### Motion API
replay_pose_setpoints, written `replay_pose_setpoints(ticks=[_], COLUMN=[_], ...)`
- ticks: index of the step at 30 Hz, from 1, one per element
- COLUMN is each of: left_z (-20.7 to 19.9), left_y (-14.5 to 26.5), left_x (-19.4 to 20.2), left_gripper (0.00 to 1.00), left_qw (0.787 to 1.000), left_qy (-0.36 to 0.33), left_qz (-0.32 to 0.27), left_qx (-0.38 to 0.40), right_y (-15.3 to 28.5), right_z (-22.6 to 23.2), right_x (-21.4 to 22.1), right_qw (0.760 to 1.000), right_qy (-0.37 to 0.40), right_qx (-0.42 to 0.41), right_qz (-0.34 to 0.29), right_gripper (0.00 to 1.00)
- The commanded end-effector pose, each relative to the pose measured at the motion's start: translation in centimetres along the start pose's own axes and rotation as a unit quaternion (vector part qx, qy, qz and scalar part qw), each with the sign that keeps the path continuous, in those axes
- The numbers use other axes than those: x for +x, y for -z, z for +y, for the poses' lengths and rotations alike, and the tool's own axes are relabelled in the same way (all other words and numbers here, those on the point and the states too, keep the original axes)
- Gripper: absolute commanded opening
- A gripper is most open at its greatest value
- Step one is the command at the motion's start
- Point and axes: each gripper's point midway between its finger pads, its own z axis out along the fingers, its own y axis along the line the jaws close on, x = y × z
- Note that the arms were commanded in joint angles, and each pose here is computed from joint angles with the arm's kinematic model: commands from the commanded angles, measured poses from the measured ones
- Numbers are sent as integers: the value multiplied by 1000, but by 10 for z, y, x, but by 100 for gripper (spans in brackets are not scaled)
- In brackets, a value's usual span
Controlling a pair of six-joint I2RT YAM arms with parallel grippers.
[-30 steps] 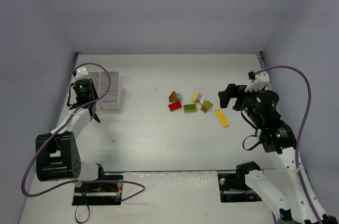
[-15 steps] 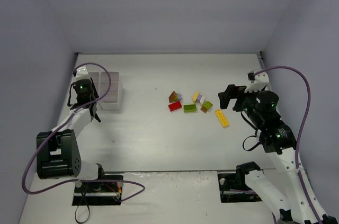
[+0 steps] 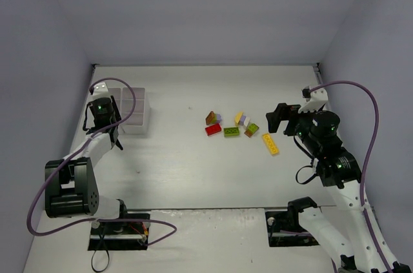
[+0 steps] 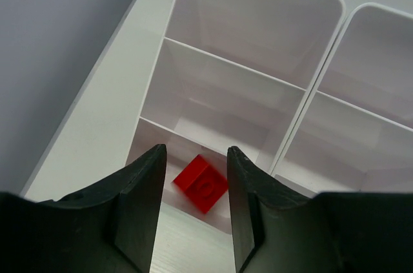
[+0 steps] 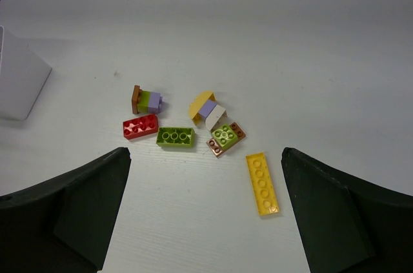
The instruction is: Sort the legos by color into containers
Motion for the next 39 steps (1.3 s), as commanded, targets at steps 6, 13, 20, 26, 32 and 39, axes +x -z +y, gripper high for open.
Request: replay_pose_setpoints(ticks=[6, 13, 20, 26, 32, 39], left_z=[-1, -26, -133, -243, -324, -380], left_y=[-1, 27, 98, 161, 185, 190], left_x=[-27, -75, -98, -55, 3, 47], left_gripper=[38, 37, 37, 38, 39, 39], left_qw=[999, 994, 958, 885, 819, 774], left_qy=[24, 22, -81, -187, -269, -323], left_qz=[-45, -66, -56, 8, 59, 106], left_qx=[3, 81, 271, 427, 504, 533], right_y=[-1, 0, -3, -7, -8, -4], right_z=[2, 1, -2, -1, 1, 2], right_x=[-16, -18, -19, -20, -21, -24], right_qw=[1000, 999, 999, 1000, 1000, 1000], right_qy=[3, 3, 8, 9, 5, 4], right_qx=[-2, 3, 12, 10, 4, 3], right_qz=[-30, -34, -30, -26, -24, -30], right_gripper=[100, 100, 100, 100, 100, 100])
